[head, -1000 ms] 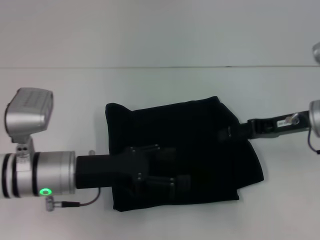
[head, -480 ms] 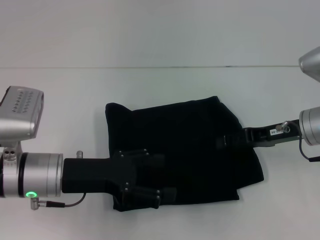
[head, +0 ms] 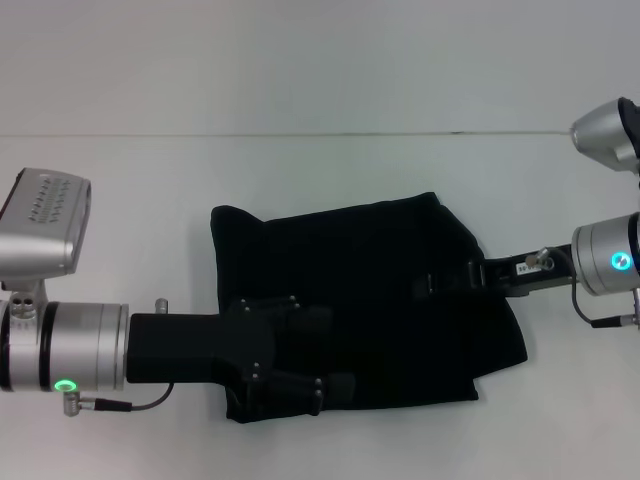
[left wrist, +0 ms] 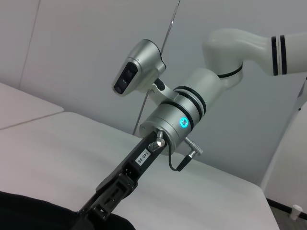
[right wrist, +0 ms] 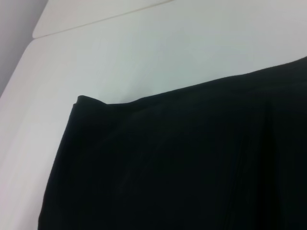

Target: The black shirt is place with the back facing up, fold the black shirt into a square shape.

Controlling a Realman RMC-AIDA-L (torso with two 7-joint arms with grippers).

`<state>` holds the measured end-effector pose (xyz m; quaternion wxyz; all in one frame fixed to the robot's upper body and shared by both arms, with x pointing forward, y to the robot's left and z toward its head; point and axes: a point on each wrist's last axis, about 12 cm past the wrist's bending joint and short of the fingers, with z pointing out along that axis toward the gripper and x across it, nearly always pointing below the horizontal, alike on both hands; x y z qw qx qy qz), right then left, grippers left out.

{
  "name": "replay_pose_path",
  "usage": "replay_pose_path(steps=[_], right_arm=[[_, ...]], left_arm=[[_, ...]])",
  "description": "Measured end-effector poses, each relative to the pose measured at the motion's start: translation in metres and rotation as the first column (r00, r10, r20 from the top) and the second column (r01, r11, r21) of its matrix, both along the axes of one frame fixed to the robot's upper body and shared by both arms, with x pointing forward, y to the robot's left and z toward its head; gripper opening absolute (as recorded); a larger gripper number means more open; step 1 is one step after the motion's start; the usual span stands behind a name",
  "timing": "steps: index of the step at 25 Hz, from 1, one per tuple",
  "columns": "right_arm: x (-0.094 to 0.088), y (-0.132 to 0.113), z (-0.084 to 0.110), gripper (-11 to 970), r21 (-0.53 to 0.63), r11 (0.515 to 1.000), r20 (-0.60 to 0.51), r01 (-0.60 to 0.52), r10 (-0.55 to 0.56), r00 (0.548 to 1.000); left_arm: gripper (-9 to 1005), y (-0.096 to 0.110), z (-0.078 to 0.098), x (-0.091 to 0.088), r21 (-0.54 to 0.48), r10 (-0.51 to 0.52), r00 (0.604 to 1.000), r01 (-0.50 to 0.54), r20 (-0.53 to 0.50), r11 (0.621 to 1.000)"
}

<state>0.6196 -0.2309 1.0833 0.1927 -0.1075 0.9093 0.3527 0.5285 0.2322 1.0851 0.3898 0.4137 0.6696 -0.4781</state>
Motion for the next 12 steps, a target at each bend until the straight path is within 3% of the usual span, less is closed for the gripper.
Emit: replay_pose_path(steps=[12], right_arm=[[-0.001, 0.0065, -0.0058, 590, -0.001, 1.0, 0.005, 0.013, -0.013, 1.0]], left_arm=[[949, 0.0016, 0.0002, 0.0011, 0.006, 0.009, 1.0, -0.009, 0.004, 1.0]])
